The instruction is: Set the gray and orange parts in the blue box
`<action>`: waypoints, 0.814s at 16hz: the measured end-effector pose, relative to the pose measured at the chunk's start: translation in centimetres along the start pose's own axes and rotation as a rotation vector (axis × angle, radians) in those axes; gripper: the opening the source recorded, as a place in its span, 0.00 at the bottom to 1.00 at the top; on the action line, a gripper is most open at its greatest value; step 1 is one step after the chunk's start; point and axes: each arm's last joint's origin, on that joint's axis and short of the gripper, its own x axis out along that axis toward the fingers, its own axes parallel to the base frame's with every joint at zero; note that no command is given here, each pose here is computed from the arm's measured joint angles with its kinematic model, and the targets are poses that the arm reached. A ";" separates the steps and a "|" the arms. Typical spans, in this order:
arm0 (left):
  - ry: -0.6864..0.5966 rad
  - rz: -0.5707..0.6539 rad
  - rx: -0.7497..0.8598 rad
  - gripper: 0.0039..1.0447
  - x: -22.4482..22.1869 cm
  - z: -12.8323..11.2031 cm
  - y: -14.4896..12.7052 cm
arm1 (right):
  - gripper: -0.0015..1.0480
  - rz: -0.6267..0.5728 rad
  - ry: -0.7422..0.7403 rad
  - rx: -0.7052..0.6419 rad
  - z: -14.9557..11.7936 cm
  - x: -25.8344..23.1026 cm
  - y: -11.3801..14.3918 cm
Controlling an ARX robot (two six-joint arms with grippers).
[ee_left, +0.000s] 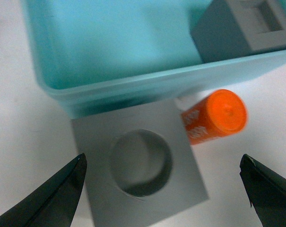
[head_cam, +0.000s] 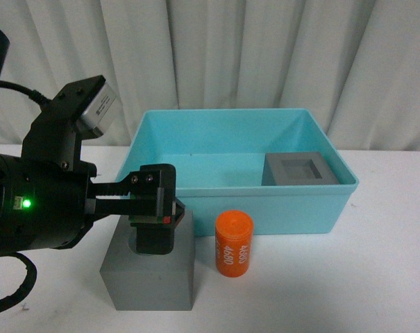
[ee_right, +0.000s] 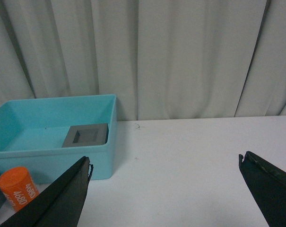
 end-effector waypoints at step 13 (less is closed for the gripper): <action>0.093 0.173 0.084 0.94 4.5 -2.0 2.4 | 0.94 0.000 0.000 0.000 0.0 0.0 0.0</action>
